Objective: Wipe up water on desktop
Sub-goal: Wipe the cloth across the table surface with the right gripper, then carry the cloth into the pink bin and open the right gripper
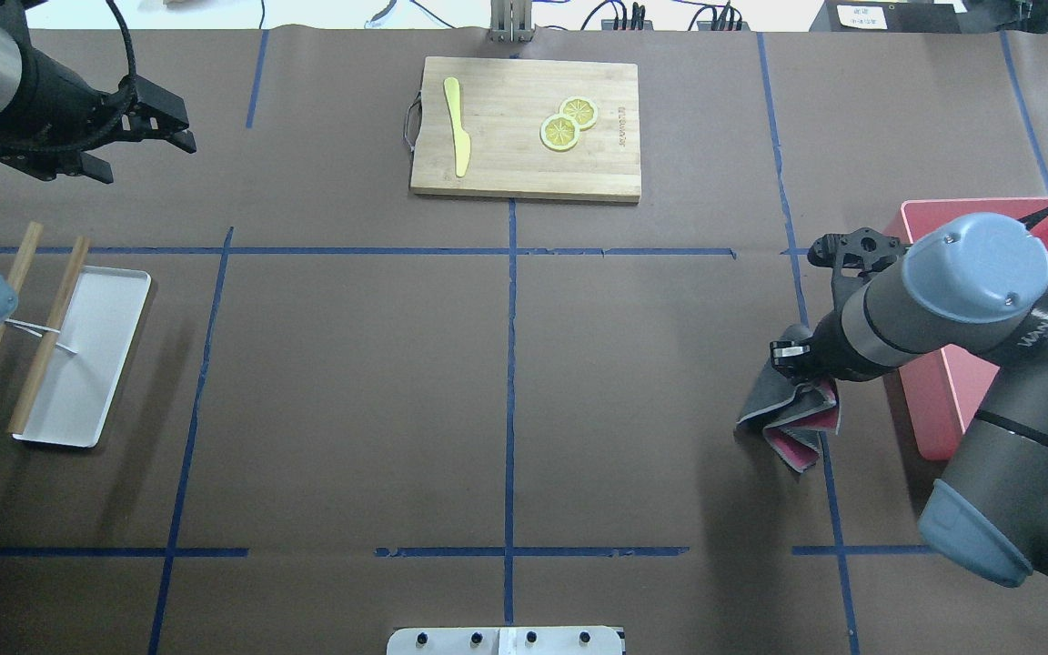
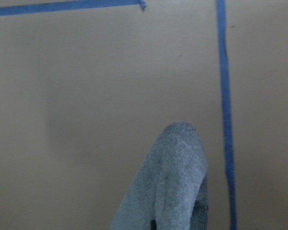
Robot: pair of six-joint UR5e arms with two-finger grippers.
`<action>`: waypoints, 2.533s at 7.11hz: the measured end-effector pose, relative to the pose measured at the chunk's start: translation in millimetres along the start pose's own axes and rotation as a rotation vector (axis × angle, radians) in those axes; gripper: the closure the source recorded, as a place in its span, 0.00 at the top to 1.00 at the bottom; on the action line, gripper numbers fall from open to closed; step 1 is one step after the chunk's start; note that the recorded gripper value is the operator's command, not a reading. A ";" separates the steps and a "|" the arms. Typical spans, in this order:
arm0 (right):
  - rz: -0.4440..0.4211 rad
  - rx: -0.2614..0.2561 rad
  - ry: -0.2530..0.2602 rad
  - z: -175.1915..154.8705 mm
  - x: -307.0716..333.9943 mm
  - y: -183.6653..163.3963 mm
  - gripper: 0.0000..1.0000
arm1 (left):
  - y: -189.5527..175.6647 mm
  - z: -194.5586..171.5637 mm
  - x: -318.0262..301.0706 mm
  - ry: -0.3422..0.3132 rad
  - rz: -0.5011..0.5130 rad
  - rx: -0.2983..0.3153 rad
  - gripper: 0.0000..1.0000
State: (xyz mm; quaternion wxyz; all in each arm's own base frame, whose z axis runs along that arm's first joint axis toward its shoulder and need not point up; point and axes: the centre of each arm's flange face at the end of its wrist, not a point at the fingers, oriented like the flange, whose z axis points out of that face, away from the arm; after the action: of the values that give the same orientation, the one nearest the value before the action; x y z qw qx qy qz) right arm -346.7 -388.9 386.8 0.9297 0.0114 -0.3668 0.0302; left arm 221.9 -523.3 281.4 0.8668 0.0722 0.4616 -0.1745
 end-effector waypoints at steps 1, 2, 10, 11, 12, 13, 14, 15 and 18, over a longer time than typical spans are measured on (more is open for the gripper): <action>-0.014 -0.001 -0.003 1.4 -2.0 -5.6 0.00 | -0.7 0.5 -7.7 -0.009 0.003 0.001 0.99; -0.018 -0.002 -0.033 3.5 -33.6 -9.0 0.01 | -2.2 -1.4 -18.1 -0.018 0.006 0.005 0.99; 0.021 -0.009 -0.102 22.3 -146.5 7.6 0.01 | 4.7 -29.9 -93.2 -0.060 0.081 0.010 1.00; 0.001 -0.009 -0.087 14.5 -103.6 -7.1 0.00 | 6.5 -31.6 -96.6 -0.062 0.085 0.010 1.00; 0.002 -0.008 -0.094 -9.2 -58.5 -22.8 0.00 | 8.0 -32.6 -98.8 -0.064 0.096 0.009 1.00; 0.034 -0.001 -0.125 -47.9 -11.6 -41.3 0.00 | 8.3 -32.7 -100.2 -0.066 0.105 0.009 1.00; 0.070 0.015 -0.162 -88.8 35.8 -56.1 0.00 | 8.4 -32.2 -101.4 -0.068 0.108 0.007 1.00; 0.080 0.041 -0.179 -119.9 83.0 -61.4 0.00 | 8.7 -31.8 -102.7 -0.070 0.108 0.006 1.00; 0.012 0.112 -0.112 -152.4 209.8 -56.6 0.00 | 9.5 -32.3 -103.4 -0.069 0.109 0.007 1.00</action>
State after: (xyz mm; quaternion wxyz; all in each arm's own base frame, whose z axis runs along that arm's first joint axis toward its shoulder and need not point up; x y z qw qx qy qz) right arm -86.2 -428.7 418.7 0.9054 0.0628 -0.4162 0.0557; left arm 147.3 -480.9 348.2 0.8902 0.0940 0.4261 -0.1309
